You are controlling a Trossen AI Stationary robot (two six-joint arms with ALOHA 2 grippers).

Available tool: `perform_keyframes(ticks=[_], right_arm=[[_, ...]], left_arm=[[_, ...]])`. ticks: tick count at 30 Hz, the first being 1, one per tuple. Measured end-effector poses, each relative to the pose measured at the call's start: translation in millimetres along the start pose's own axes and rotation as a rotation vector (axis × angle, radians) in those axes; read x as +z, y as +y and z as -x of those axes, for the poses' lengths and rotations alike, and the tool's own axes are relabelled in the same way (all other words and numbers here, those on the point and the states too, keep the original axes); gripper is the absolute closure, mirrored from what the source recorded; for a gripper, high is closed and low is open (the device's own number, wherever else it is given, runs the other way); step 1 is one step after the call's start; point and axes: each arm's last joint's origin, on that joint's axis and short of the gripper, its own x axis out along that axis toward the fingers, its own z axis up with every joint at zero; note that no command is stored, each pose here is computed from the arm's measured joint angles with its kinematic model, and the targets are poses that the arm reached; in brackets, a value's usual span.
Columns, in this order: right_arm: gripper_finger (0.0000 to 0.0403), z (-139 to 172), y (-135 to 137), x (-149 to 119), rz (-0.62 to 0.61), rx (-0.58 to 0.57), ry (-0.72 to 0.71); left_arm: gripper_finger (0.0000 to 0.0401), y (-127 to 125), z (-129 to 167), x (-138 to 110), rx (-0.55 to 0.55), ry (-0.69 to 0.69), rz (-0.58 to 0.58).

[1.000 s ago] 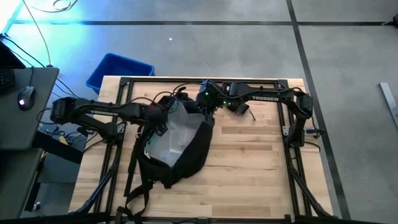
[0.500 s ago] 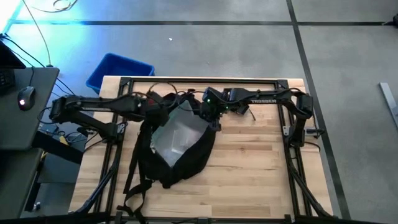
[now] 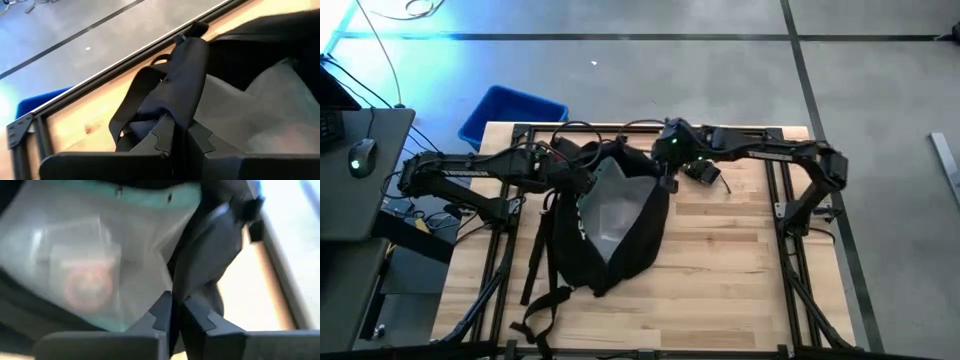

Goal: Unpack backpack
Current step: Put the cellphone into the backpack

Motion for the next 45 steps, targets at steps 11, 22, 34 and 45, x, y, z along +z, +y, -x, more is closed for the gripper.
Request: perform_keyframes(ticks=[11,22,34,45], right_arm=[[0.0218,3,-1,3,-0.106,-0.002,-0.025],[0.0160,23,-60,-27,-0.275,-0.021,0.090],[0.0160,49,-120,-86,-0.400,0.039,0.322],[0.0160,37,-190,-161,-0.726,0.063,0.445]], left_arm=[[0.0401,-12,-6,-7,-0.066,-0.024,0.035],[0.0399,8,-17,-52,0.164,0.117,0.011],[0.0282,50,38,-19,-0.017,0.042,0.180],[0.0291,-46,23,81,-0.430,-0.557,0.089]])
